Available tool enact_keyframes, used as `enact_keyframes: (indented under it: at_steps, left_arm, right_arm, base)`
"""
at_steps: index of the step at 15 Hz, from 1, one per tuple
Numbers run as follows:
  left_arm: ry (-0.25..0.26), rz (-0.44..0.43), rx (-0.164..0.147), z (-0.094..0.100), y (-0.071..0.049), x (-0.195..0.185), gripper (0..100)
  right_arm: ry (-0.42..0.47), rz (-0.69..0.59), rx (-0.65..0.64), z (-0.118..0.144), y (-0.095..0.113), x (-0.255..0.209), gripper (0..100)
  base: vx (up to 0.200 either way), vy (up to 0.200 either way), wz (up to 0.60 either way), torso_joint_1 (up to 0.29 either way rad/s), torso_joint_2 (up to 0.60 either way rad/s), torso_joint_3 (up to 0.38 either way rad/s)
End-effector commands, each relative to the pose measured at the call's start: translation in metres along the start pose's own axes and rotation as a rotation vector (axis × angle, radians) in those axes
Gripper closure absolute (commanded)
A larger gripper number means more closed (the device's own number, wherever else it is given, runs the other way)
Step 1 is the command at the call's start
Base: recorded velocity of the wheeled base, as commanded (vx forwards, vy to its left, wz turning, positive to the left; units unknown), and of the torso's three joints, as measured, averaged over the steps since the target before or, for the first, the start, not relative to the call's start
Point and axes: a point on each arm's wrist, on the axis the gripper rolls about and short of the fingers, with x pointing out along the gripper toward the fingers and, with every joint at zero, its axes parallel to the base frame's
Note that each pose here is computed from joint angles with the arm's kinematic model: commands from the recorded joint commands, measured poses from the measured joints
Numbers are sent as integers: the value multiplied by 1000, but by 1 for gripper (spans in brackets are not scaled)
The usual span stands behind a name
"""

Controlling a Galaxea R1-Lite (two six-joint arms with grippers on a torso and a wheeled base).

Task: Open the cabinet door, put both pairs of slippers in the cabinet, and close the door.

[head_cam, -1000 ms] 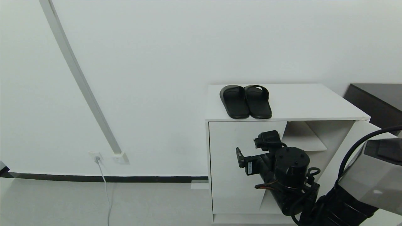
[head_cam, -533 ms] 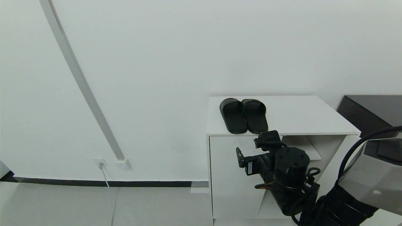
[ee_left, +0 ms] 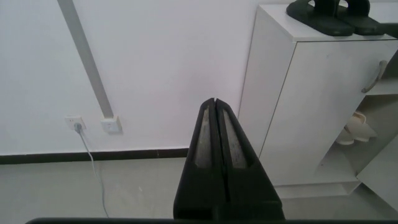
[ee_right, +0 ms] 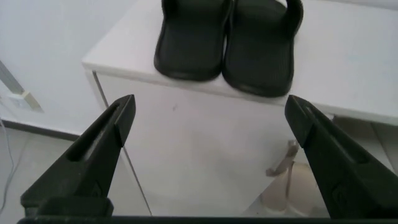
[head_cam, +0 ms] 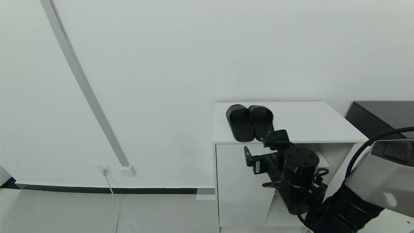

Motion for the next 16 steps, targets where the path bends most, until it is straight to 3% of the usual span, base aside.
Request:
enact_keyframes:
  at_steps: [1,8,16]
  left_arm:
    - [0,0,0,0,0,0,100]
    - [0,-3,2,0,0,0,100]
    - [0,-1,0,0,0,0,100]
  right_arm:
    - [-25,-42,16,11,-7,19,0]
    - [115,-61,146,88,-21,25,0]
    - [190,-60,114,62,-18,29,0]
  base:
    - [0,0,0,0,0,0]
    - [0,0,0,0,0,0]
    - [175,0,0,3,0,1]
